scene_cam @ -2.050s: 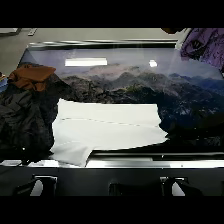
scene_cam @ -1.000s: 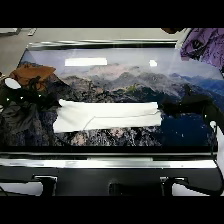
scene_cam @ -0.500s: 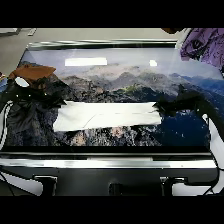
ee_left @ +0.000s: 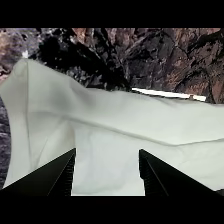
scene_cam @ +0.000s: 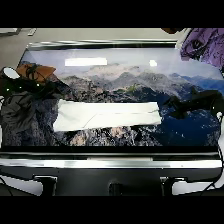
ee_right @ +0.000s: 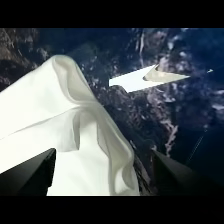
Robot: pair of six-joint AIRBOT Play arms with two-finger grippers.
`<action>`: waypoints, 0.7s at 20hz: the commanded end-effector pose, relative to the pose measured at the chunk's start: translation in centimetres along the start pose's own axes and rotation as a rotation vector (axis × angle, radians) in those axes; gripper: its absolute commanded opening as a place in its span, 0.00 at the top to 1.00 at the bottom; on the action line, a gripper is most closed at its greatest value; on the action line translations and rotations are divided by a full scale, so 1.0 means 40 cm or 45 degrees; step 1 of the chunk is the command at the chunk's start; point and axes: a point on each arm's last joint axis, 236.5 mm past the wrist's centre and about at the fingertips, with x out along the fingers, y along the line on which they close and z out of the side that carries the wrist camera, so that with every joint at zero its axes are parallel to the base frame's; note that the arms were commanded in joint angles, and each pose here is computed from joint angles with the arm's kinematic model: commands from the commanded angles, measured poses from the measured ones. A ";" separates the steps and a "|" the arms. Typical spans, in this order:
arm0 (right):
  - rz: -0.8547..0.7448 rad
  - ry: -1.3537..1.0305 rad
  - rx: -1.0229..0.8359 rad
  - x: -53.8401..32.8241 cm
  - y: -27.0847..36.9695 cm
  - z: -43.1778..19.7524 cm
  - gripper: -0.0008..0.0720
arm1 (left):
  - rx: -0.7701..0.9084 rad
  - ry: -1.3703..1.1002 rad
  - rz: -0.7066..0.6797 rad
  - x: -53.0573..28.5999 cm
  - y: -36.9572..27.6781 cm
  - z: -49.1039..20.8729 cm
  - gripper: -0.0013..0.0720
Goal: Fold the clothes and pants, and hang the long-sleeved shirts on hangers.
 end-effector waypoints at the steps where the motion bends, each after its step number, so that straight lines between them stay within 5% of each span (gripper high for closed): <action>1: 0.063 0.089 -0.012 0.048 0.016 -0.024 0.06 | 0.017 -0.029 0.015 -0.032 -0.007 0.007 0.35; 7: 0.030 0.163 -0.077 0.165 0.048 -0.065 0.15 | 0.002 -0.014 0.014 -0.033 -0.011 -0.001 0.35; 9: 0.022 0.143 -0.130 0.179 0.074 -0.068 0.58 | 0.014 -0.007 0.011 -0.028 -0.023 -0.006 0.37; 10: 0.026 0.128 -0.139 0.173 0.081 -0.064 0.79 | 0.024 -0.001 0.009 -0.023 -0.031 -0.010 0.54; 11: 0.029 0.108 -0.140 0.158 0.091 -0.059 0.94 | 0.039 0.008 0.004 -0.016 -0.047 -0.016 0.86; 12: 0.025 0.075 -0.163 0.136 0.102 -0.051 0.94 | 0.060 0.016 -0.001 -0.005 -0.066 -0.022 0.96; 14: -0.014 -0.002 -0.200 0.075 0.123 -0.039 0.94 | 0.096 0.026 -0.014 0.041 -0.130 -0.036 0.96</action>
